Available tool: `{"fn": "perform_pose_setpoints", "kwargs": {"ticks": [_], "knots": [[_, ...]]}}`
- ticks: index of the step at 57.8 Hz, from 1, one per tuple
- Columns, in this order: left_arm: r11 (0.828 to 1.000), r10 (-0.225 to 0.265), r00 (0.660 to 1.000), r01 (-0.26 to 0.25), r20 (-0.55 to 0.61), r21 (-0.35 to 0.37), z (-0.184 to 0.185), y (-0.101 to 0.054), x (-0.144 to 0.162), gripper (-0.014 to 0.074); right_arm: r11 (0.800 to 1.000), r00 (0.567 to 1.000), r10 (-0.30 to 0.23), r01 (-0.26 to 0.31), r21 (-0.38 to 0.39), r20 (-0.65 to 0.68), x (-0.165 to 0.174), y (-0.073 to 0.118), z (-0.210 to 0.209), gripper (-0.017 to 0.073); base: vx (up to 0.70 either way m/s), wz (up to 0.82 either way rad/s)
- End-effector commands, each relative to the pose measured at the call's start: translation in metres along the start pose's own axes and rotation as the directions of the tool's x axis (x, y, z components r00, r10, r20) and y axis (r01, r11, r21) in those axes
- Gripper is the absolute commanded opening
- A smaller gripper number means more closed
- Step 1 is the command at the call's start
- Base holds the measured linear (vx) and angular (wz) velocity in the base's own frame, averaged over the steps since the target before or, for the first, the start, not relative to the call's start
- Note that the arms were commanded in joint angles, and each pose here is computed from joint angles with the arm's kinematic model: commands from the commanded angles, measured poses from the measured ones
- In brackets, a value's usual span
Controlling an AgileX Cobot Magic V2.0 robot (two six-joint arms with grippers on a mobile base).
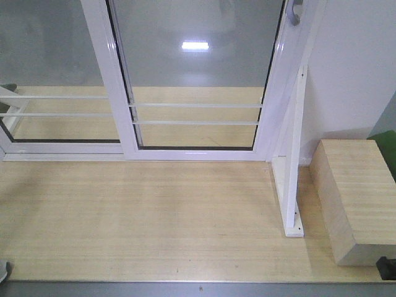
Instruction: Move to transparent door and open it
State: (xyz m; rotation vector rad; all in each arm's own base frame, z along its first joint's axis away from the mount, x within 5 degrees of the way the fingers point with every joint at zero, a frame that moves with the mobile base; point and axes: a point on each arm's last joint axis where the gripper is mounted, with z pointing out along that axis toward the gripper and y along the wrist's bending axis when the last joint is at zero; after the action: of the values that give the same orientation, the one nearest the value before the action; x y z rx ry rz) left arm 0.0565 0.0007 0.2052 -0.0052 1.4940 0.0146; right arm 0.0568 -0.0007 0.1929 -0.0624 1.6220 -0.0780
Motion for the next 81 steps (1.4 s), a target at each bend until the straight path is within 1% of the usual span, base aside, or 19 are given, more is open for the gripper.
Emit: {"fn": "perform_pose_setpoints", "kwargs": {"ticks": [1,48,81], "knots": [[1.000,-0.006,0.998,0.005,0.066,0.008,-0.0006,-0.0006,0.0017,-0.0006,1.000,0.997,-0.013,0.012,0.015,0.082,-0.0034,-0.0007,-0.0006,-0.0008,0.42,0.00],[1.000,-0.006,0.998,0.005,0.066,0.008,-0.0006,-0.0006,0.0017,-0.0006,1.000,0.997,-0.013,0.012,0.015,0.082,-0.0034,-0.0007,-0.0006,-0.0008,0.38,-0.03],[1.000,-0.006,0.998,0.006,0.065,0.009,-0.0005,-0.0007,0.0018,-0.0006,1.000,0.997,-0.013,0.012,0.015,0.081,-0.0034,-0.0007,-0.0006,-0.0008,0.17,-0.01]]}}
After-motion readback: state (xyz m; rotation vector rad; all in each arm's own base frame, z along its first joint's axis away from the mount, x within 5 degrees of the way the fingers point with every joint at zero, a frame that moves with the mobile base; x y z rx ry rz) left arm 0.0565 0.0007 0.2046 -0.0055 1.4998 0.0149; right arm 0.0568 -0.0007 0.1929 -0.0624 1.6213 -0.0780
